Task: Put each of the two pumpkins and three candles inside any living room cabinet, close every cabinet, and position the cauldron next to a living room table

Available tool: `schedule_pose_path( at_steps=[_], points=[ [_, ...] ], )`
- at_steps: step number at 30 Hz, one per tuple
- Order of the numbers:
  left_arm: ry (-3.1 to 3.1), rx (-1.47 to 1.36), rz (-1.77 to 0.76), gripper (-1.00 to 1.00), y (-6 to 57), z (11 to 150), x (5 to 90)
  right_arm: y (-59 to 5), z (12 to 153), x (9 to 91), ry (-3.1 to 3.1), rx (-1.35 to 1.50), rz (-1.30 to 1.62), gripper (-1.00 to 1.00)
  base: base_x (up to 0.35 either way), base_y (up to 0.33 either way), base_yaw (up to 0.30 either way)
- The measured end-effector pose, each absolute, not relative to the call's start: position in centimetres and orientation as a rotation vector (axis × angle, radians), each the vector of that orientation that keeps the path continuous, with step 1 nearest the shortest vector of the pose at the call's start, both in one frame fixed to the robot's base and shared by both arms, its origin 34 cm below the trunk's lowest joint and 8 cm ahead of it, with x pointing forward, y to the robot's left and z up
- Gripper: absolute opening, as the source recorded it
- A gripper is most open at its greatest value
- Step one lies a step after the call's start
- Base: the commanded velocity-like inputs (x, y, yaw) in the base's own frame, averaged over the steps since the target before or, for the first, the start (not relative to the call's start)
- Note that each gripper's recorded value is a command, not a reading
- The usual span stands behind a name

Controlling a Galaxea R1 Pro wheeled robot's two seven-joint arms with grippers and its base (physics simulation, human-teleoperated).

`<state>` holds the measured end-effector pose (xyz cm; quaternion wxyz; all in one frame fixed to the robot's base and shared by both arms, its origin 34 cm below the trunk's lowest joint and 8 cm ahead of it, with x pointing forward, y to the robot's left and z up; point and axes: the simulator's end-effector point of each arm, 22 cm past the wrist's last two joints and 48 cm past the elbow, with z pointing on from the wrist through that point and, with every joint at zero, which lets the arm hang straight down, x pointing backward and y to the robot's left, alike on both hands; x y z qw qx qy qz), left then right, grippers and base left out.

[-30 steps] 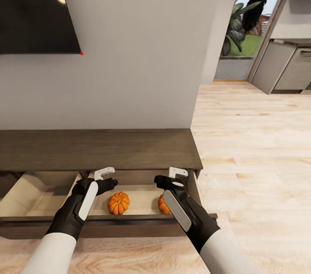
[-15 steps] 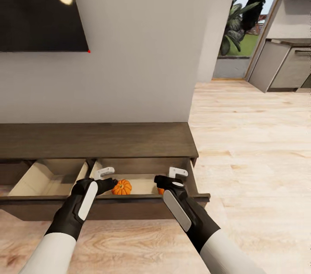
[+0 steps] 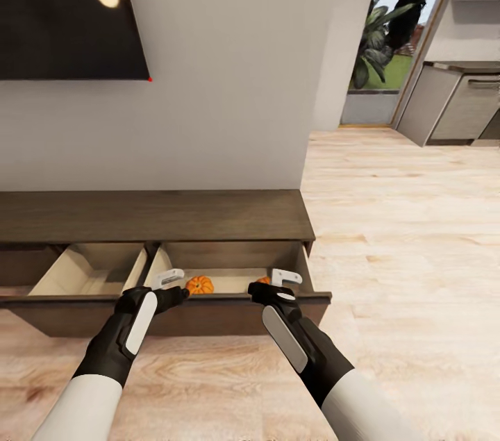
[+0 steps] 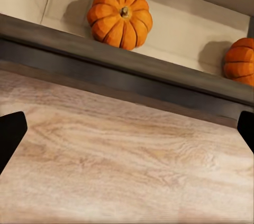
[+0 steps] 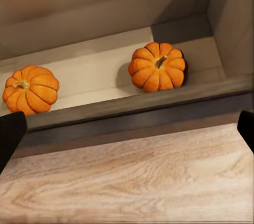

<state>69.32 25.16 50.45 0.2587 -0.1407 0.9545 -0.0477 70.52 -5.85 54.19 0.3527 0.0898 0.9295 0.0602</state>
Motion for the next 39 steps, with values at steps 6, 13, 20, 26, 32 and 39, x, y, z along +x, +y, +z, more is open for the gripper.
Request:
schedule_pose_path(
  at_steps=[6,13,20,26,32,39],
  points=[
    [2.586,-0.381,-0.13,1.0,25.2,50.5,69.3,-5.9,54.2,70.5,2.403,0.233,0.156,1.0,-0.019,0.0,0.0],
    [2.587,-0.381,-0.13,1.0,25.2,50.5,69.3,-5.9,54.2,70.5,2.404,0.233,0.156,1.0,-0.21,0.0,0.0],
    [2.586,-0.38,-0.128,1.0,25.2,49.9,69.2,-5.9,53.6,70.4,2.404,0.233,0.156,1.0,-0.138,0.0,0.0],
    [2.578,-0.38,-0.127,1.0,25.3,48.9,69.2,-5.9,52.3,70.2,2.403,0.233,0.156,1.0,-0.007,0.0,0.0],
    [2.572,-0.38,-0.127,1.0,25.3,47.8,69.0,-5.9,51.0,69.9,2.403,0.233,0.156,1.0,0.0,0.0,0.0],
    [2.571,-0.378,-0.128,1.0,25.2,46.3,68.8,-5.9,49.5,69.6,2.405,0.233,0.155,1.0,-0.153,0.0,0.0]
  ],
)
